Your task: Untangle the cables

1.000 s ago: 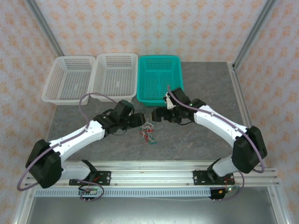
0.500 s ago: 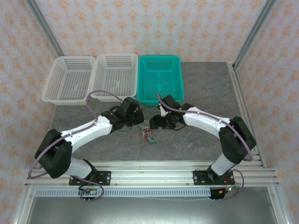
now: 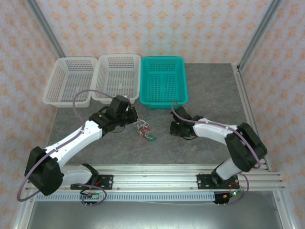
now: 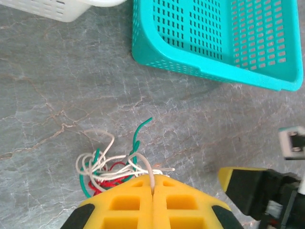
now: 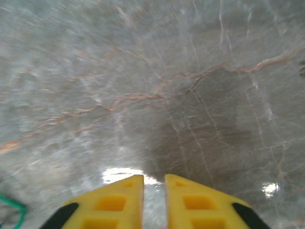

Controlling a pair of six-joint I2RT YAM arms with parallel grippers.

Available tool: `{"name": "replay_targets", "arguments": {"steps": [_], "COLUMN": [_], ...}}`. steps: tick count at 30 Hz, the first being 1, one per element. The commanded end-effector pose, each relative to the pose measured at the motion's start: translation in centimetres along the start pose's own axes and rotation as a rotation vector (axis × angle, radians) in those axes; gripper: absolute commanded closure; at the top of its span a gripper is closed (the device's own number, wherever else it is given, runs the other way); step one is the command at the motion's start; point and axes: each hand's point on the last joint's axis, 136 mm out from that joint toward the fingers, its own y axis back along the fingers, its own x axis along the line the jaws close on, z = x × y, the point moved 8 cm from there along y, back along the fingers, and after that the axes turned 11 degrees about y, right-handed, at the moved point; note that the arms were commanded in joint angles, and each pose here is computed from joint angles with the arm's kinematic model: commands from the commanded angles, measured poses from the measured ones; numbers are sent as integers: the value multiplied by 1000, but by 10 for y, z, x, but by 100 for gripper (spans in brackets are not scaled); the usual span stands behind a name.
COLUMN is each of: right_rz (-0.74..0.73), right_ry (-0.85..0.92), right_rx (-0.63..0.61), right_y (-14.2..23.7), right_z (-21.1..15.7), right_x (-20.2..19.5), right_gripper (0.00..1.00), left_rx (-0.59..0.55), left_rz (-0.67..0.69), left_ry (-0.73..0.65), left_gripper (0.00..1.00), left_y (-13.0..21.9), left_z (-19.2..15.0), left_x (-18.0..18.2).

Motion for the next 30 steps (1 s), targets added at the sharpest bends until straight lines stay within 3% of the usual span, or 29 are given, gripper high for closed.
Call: {"name": "replay_targets", "arguments": {"steps": [1,2,5,8,13,17,20,25,26,28,29,30], "right_rz": [188,232,315,351,331,81,76,180,167,127,114,120], "right_ry": [114,161,228,320,607,550,602,649,651,639,629,628], "right_rx": [-239,-279,-319,-302,-401,-554,-594,-500,-479,-463,-463,-462], "right_y": [41,48,61,72,90,86,78,49,41,33,33,36], "right_z": [25,26,26,21,2,26,34,35,35,37,39,39], "right_x": [35,43,60,80,125,118,127,153,155,154,154,155], "right_gripper": [58,52,51,48,38,37,38,47,54,90,100,100], "left_rx": [31,18,-53,-159,-222,-198,-178,-146,-135,-111,-97,-86], "left_rz": [-7,24,98,112,94,106,99,106,106,111,121,130], "left_ry": [-58,-58,-74,-92,-133,-120,-104,-106,-110,-117,-121,-127], "left_gripper": [100,100,71,58,48,47,45,41,40,36,35,33], "left_y": [-1,-1,9,33,57,50,43,32,29,23,19,16], "left_z": [0,2,9,16,17,12,8,4,4,3,2,2], "left_x": [-6,-4,2,6,9,15,19,21,19,18,19,19]}}
